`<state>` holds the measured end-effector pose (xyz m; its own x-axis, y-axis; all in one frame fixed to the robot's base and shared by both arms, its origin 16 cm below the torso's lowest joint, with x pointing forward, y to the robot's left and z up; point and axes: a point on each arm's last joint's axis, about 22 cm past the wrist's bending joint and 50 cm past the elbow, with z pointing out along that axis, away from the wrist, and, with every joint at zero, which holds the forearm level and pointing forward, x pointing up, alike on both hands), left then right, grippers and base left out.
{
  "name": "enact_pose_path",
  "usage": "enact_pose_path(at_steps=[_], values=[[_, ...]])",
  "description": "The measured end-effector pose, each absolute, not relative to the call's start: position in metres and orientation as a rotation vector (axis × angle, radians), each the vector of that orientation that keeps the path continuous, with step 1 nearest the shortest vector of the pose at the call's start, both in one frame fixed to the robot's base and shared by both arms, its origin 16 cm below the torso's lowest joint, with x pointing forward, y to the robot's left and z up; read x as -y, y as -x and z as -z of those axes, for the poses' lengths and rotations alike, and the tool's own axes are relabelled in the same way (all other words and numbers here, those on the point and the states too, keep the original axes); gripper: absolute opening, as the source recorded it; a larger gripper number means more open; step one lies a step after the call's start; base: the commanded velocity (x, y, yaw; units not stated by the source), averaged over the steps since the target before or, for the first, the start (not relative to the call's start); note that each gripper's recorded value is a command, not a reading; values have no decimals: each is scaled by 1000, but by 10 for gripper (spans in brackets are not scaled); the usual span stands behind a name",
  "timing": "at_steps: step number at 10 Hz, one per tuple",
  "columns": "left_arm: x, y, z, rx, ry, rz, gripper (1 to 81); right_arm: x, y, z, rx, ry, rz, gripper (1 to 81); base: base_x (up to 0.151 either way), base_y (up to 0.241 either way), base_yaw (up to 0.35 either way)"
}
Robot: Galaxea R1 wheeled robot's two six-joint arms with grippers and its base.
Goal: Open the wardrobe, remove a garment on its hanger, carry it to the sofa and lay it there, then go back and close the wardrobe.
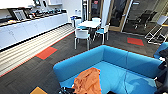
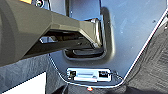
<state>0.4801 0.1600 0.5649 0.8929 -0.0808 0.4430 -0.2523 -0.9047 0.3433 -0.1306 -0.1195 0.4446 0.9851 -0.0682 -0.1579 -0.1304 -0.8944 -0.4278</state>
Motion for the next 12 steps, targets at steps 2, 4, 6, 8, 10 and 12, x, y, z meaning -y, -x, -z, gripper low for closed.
enact_pose_path(at_steps=[2, 4, 6, 8, 10, 12], values=[[-196, -460, -544, 210, -2725, -564, 811, 119, 130, -445, -141, 2679, -191, 811, 0, 0, 0], [-233, -410, -513, 170, -2787, -476, 811, 119, 129, -444, -141, 2679, -189, 811, 0, 0, 0], [-244, -334, -486, 144, -2779, -361, 811, 120, 128, -444, -143, 2681, -188, 811, 0, 0, 0], [-270, -239, -466, 115, -2747, -259, 811, 127, 127, -441, -139, 2697, -184, 811, 0, 0, 0], [-305, -136, -452, 84, -2743, -154, 811, 124, 124, -441, -138, 2693, -177, 811, 0, 0, 0], [-325, -69, -444, 98, -2758, -91, 811, 121, 123, -441, -139, 2691, -174, 811, 0, 0, 0]])
